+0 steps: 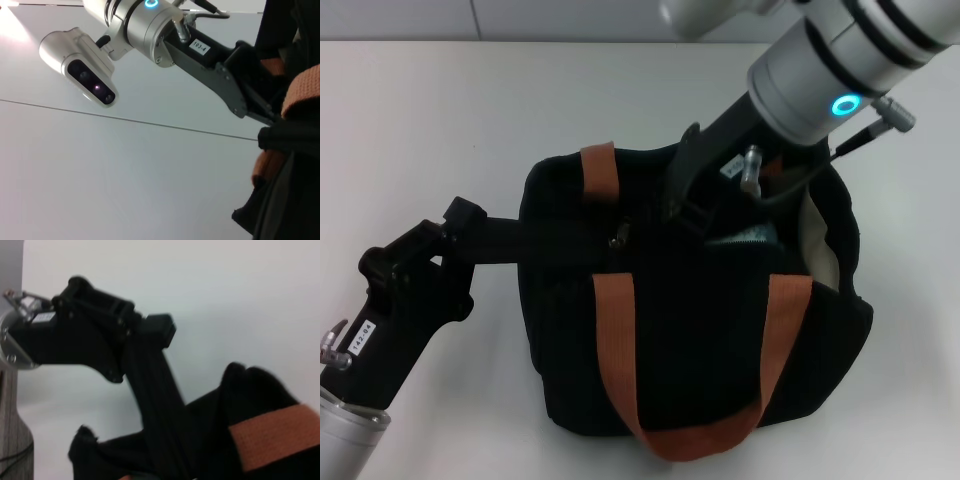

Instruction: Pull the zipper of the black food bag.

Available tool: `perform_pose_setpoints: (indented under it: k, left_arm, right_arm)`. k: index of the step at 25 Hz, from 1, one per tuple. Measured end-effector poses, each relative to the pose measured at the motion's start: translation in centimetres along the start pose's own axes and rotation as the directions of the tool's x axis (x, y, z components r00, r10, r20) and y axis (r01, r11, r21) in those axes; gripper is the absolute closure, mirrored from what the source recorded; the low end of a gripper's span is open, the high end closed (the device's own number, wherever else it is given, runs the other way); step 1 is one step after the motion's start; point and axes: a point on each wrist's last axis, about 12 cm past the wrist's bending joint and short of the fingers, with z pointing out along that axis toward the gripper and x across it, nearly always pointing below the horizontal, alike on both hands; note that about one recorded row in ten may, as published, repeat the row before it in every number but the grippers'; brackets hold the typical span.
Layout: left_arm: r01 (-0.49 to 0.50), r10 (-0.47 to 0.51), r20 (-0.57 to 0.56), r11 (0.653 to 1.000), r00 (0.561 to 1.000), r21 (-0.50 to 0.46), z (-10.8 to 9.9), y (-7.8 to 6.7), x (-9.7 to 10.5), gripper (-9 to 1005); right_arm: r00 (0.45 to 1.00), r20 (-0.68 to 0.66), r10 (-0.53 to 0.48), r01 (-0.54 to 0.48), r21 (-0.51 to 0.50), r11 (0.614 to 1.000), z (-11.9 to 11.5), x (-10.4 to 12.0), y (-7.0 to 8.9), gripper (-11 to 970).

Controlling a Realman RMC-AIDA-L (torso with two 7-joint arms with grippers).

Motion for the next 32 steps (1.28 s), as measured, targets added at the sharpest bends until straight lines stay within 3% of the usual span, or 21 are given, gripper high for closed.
perform_pose_setpoints:
  k: [5,10,18,23,32]
  left_arm:
    - [-0.002,0.002,0.005,1.000,1.000,-0.005,0.1,0.1,0.1,978]
    - [0.001,-0.001,0.009,1.000,1.000,-0.015,0.3,0.1,0.0,978]
    - [-0.002,0.002,-0.008,0.999,1.000,-0.037,0.7,0.3,0.2,978]
    - [-0.001,0.001,-0.009,0.999,1.000,-0.037,0.7,0.3,0.2,978]
    - [0.010,-0.010,-0.016,0.999,1.000,-0.039,0.6,0.3,0.0,978]
  right_arm:
    - [0.998,0.050,-0.025,0.027,-0.047,0.999,-0.5,0.2,0.1,867]
    - [0.997,0.071,-0.022,0.027,-0.062,0.998,-1.3,0.5,-0.1,960]
    - [0.997,0.042,-0.069,0.071,-0.042,0.997,-2.9,-0.7,-0.1,922]
    - [0.992,0.038,-0.118,0.119,-0.030,0.992,-3.1,-1.5,0.6,732]
    - [0.949,-0.058,-0.311,0.306,-0.070,0.949,-1.9,-1.4,2.1,657]
